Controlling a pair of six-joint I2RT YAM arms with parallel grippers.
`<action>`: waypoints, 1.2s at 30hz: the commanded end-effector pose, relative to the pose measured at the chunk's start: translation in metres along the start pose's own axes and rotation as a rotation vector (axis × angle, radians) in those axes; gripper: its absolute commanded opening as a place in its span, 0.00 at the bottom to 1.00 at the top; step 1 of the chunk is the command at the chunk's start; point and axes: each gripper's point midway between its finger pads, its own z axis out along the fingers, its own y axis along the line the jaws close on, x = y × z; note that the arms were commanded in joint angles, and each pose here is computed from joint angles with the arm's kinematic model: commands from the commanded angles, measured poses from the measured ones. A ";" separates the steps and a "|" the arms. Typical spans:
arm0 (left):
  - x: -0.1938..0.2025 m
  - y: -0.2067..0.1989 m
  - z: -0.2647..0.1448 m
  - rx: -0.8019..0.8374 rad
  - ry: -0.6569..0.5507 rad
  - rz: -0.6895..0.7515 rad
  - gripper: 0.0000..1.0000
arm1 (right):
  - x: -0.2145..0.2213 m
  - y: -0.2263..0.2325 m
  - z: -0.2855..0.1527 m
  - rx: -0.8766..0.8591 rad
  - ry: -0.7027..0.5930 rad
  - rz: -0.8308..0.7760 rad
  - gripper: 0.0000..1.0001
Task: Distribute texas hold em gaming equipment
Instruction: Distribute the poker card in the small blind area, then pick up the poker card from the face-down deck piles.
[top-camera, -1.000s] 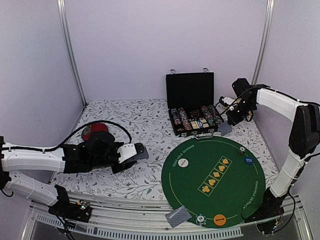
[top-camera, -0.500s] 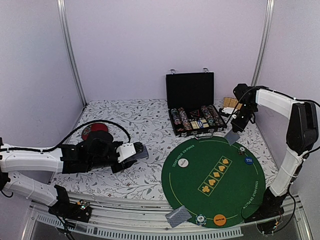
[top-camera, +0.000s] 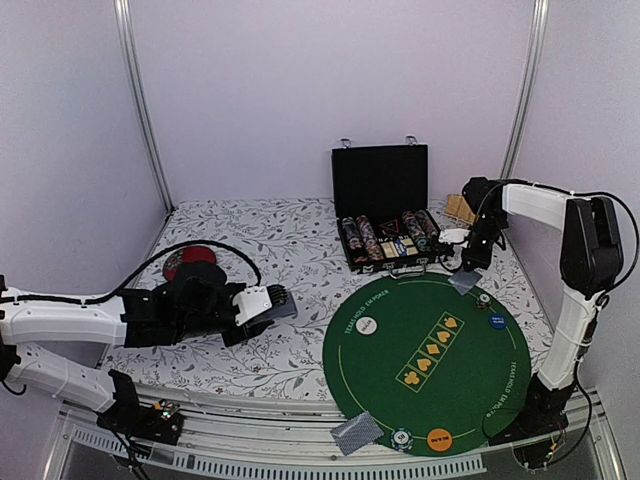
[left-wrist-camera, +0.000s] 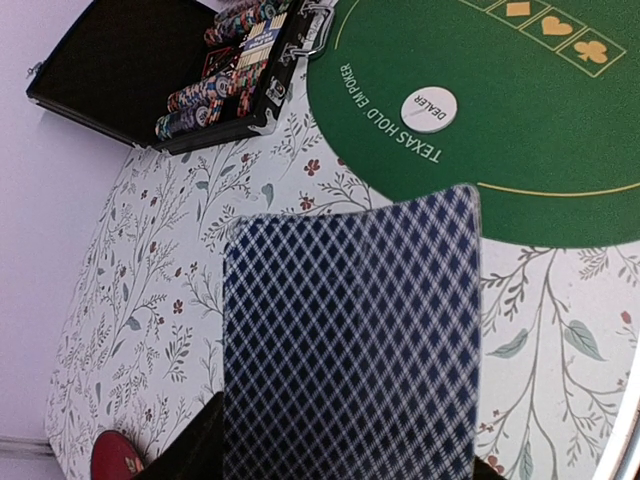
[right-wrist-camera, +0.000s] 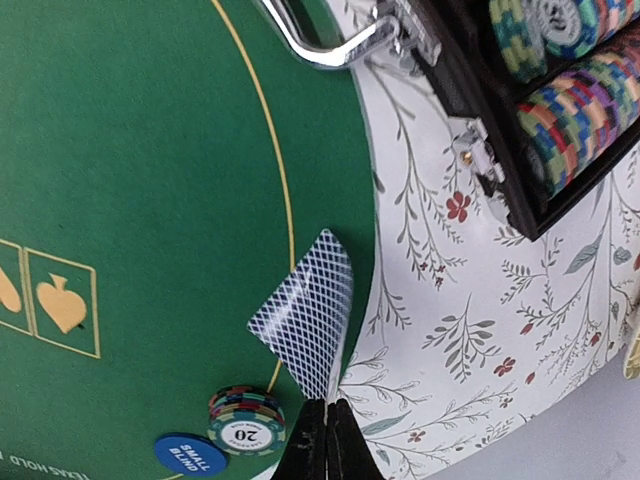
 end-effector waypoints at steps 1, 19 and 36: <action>-0.004 -0.002 -0.001 -0.006 -0.017 0.012 0.53 | 0.005 -0.015 0.014 0.022 0.021 -0.072 0.02; 0.002 -0.003 0.002 -0.010 0.005 0.021 0.53 | 0.014 -0.063 0.061 0.284 0.110 -0.218 0.02; 0.001 0.000 0.003 -0.022 0.007 0.018 0.53 | -0.051 -0.131 -0.170 0.969 -0.329 0.154 0.99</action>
